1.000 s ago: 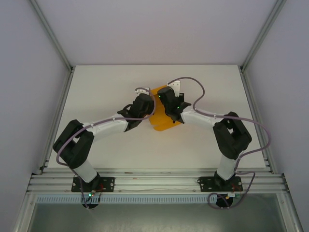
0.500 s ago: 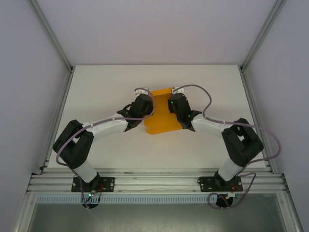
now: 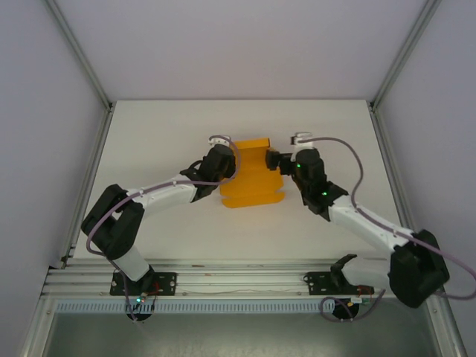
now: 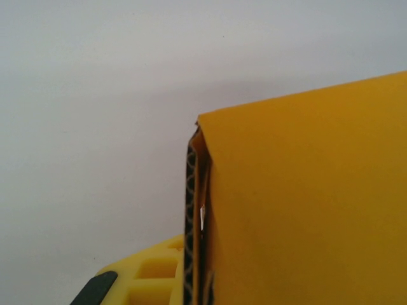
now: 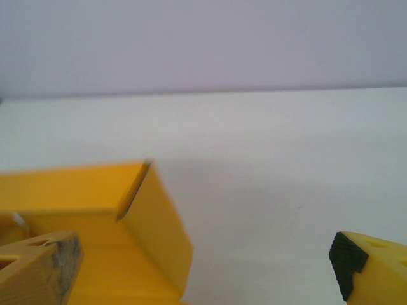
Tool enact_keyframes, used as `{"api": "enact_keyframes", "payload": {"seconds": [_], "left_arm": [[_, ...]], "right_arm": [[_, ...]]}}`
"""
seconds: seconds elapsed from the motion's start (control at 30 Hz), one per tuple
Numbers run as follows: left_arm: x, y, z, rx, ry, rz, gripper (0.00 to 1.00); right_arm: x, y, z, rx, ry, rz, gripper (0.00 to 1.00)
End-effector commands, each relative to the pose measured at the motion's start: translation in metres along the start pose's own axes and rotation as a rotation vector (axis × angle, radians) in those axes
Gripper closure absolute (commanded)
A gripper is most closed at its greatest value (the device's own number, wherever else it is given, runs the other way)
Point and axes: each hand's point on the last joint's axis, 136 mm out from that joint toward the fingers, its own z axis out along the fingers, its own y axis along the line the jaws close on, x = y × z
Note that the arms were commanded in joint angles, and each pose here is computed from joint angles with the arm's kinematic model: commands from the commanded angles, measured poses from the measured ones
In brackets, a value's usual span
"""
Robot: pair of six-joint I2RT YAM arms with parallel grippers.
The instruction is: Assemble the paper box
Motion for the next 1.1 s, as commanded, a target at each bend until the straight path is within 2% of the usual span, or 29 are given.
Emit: {"api": "enact_keyframes", "payload": {"seconds": [0.0, 0.13, 0.2, 0.33, 0.43, 0.53, 0.7, 0.87, 1.07], "left_arm": [[-0.022, 0.002, -0.012, 0.045, 0.000, 0.040, 1.00], [-0.016, -0.011, -0.022, 0.234, 0.140, 0.199, 1.00], [0.002, -0.020, -0.034, 0.387, 0.290, 0.331, 1.00], [0.046, -0.015, -0.062, 0.498, 0.556, 0.592, 1.00], [0.052, 0.006, -0.059, 0.375, 0.666, 0.621, 1.00], [0.061, 0.013, -0.057, 0.317, 0.748, 0.633, 1.00], [0.080, 0.024, -0.045, 0.140, 0.887, 0.723, 1.00], [0.097, 0.013, -0.017, 0.071, 0.936, 0.813, 1.00], [0.093, 0.031, 0.039, -0.239, 0.912, 0.933, 1.00]], "right_arm": [[-0.023, -0.053, -0.028, 0.238, -0.134, 0.245, 0.00], [-0.019, -0.067, -0.048, 0.295, -0.067, 0.160, 0.00], [-0.014, -0.075, -0.055, 0.340, -0.032, 0.135, 0.00], [-0.006, -0.087, -0.066, 0.398, 0.014, 0.102, 0.00], [0.004, -0.092, -0.070, 0.419, 0.067, 0.076, 0.00], [0.013, -0.097, -0.071, 0.441, 0.103, 0.063, 0.00], [0.022, -0.099, -0.068, 0.447, 0.165, 0.027, 0.00], [0.031, -0.096, -0.061, 0.425, 0.222, -0.011, 0.00], [0.036, -0.094, -0.054, 0.418, 0.233, 0.002, 0.00]]}}
